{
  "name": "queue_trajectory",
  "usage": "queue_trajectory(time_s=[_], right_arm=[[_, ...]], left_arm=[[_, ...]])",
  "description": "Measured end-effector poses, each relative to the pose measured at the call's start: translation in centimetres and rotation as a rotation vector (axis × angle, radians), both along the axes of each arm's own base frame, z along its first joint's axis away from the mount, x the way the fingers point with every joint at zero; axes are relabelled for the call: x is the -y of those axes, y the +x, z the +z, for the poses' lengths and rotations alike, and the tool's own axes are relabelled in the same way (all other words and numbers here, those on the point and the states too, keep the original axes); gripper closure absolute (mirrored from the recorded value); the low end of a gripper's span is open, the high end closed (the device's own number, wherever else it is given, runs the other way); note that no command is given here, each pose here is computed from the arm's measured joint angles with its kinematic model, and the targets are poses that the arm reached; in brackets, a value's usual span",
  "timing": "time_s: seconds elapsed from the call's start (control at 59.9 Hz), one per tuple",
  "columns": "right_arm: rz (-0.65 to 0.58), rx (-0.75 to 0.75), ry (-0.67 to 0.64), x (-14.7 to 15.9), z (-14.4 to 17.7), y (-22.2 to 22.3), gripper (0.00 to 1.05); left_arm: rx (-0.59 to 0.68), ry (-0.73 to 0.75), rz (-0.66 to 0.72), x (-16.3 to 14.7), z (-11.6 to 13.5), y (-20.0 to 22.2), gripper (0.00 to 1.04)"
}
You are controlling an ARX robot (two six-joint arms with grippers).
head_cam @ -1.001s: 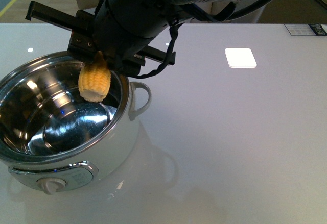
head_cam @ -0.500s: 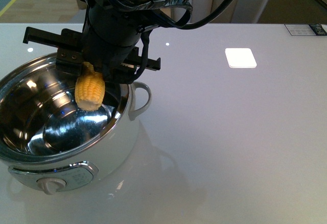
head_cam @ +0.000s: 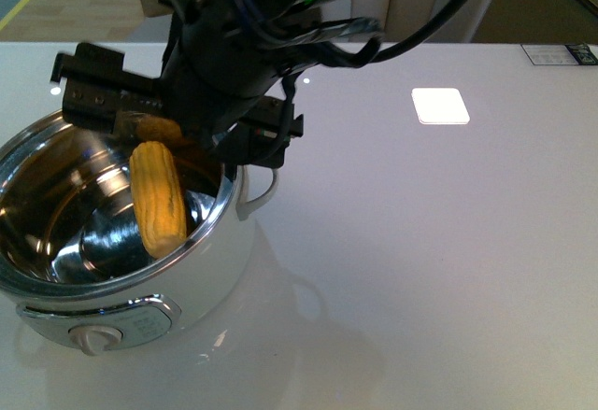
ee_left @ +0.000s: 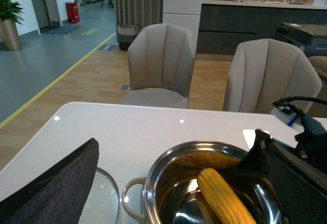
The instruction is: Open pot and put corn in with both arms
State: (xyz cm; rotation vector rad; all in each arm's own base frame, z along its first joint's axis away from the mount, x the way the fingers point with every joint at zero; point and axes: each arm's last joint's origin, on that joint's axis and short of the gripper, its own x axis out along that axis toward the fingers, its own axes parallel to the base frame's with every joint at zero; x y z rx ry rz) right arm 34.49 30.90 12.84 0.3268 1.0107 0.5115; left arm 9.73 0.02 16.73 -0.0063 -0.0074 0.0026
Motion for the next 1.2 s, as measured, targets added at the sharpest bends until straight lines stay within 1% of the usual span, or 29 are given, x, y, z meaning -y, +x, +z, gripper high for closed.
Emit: queue_trajectory(time_s=[0.117, 0.217, 0.3, 0.367, 0.5, 0.534, 0.617, 0.717, 0.901, 0.918, 0.968, 1.018, 1.068, 1.118, 1.201], right_arm=[[-0.081, 0.056, 0.121, 3.2, 3.3, 0.4, 0.09], [-0.157, 0.14, 0.166, 6.8, 6.4, 0.4, 0.09], [-0.224, 0.217, 0.152, 10.4, 8.3, -0.3, 0.09], [-0.265, 0.265, 0.12, 13.2, 9.1, -1.3, 0.09], [-0.326, 0.341, 0.045, 18.6, 9.9, -4.2, 0.09], [-0.351, 0.369, 0.019, 20.3, 10.2, -5.4, 0.09], [-0.404, 0.422, -0.032, 23.6, 10.6, -7.9, 0.09], [-0.437, 0.467, -0.055, 25.1, 11.1, -9.3, 0.09], [-0.419, 0.474, -0.067, 25.1, 11.0, -9.3, 0.09], [-0.421, 0.487, -0.078, 25.1, 10.8, -9.3, 0.1], [-0.475, 0.652, -0.158, 25.2, 10.2, -9.4, 0.17], [-0.513, 0.773, -0.201, 25.5, 9.7, -9.9, 0.24], [-0.526, 0.897, -0.248, 26.3, 9.0, -11.0, 0.35], [-0.535, 0.967, -0.267, 27.0, 8.8, -12.0, 0.45], [-0.527, 1.001, -0.289, 27.7, 8.4, -13.3, 0.59]], left_arm=[[0.0, 0.0, 0.0, 0.0, 0.0, 0.0, 0.07], [0.0, 0.0, 0.0, 0.0, 0.0, 0.0, 0.07], [0.0, 0.0, 0.0, 0.0, 0.0, 0.0, 0.07], [0.0, 0.0, 0.0, 0.0, 0.0, 0.0, 0.07], [0.0, 0.0, 0.0, 0.0, 0.0, 0.0, 0.07], [0.0, 0.0, 0.0, 0.0, 0.0, 0.0, 0.07], [0.0, 0.0, 0.0, 0.0, 0.0, 0.0, 0.07], [0.0, 0.0, 0.0, 0.0, 0.0, 0.0, 0.07], [0.0, 0.0, 0.0, 0.0, 0.0, 0.0, 0.07], [0.0, 0.0, 0.0, 0.0, 0.0, 0.0, 0.07], [0.0, 0.0, 0.001, 0.0, 0.0, 0.0, 0.07], [0.0, 0.0, 0.0, 0.0, 0.0, 0.0, 0.07], [0.0, 0.0, 0.001, 0.0, 0.0, 0.0, 0.07], [0.0, 0.0, 0.0, 0.0, 0.0, 0.0, 0.07], [0.0, 0.0, 0.0, 0.0, 0.0, 0.0, 0.07]])
